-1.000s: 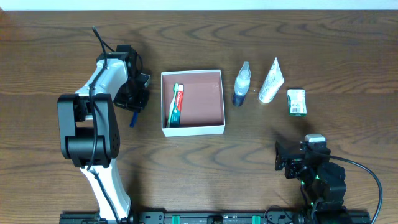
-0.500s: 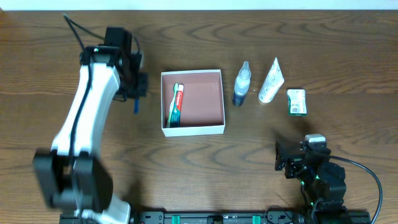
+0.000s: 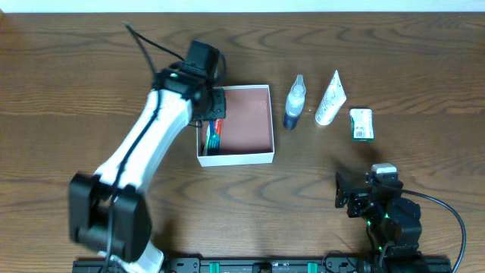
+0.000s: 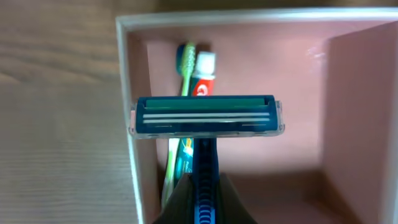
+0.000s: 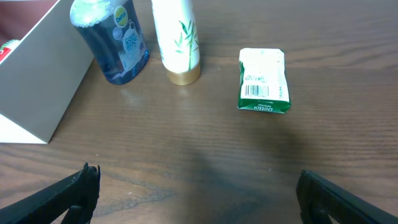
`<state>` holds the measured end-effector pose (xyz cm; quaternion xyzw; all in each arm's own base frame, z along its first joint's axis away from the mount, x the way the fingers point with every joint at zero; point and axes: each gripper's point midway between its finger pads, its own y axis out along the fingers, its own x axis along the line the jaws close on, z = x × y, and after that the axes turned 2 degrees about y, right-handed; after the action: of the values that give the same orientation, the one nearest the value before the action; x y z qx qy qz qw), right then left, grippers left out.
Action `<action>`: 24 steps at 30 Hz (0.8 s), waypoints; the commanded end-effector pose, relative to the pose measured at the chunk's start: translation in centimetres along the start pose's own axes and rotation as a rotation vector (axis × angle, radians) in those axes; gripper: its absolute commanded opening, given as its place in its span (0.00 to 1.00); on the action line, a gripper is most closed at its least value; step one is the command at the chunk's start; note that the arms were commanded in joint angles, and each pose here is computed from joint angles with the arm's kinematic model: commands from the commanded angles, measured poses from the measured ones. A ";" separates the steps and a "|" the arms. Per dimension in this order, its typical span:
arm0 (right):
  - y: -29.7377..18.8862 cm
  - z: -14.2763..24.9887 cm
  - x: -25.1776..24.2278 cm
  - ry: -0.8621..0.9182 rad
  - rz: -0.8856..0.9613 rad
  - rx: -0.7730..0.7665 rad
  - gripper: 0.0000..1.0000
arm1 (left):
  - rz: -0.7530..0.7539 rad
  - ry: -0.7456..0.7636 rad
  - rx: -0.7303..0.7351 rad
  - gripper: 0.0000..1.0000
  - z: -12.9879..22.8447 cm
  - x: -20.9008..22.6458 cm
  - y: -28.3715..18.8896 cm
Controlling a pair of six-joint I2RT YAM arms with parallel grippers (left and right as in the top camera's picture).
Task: Pack container
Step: 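Lower the blue razor into the box and open left gripper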
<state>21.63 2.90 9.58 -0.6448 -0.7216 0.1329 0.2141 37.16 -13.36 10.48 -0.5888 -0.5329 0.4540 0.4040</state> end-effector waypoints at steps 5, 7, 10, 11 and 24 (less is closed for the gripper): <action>0.0 0.0 -0.4 -0.012 0.017 -0.004 0.99 | -0.057 -0.050 0.052 0.13 0.6 0.9 2.9; 0.0 0.0 -0.4 -0.012 0.017 -0.004 0.99 | -0.051 -0.050 0.041 0.26 0.3 0.8 2.4; 0.0 0.0 -0.4 -0.012 0.017 -0.004 0.99 | -0.033 -0.050 -0.006 0.34 -0.7 0.4 0.4; 0.0 0.0 -0.4 -0.012 0.017 -0.004 0.99 | -0.026 -0.050 -0.026 0.37 -1.1 0.2 -0.6; 0.0 0.0 -0.4 -0.012 0.017 -0.004 0.99 | -0.138 -0.063 -0.299 0.65 -1.5 6.8 -15.2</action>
<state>21.63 2.89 9.56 -0.6450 -0.7214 0.1331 0.2142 35.13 -9.14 23.27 -0.6248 -0.5971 0.3853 0.3236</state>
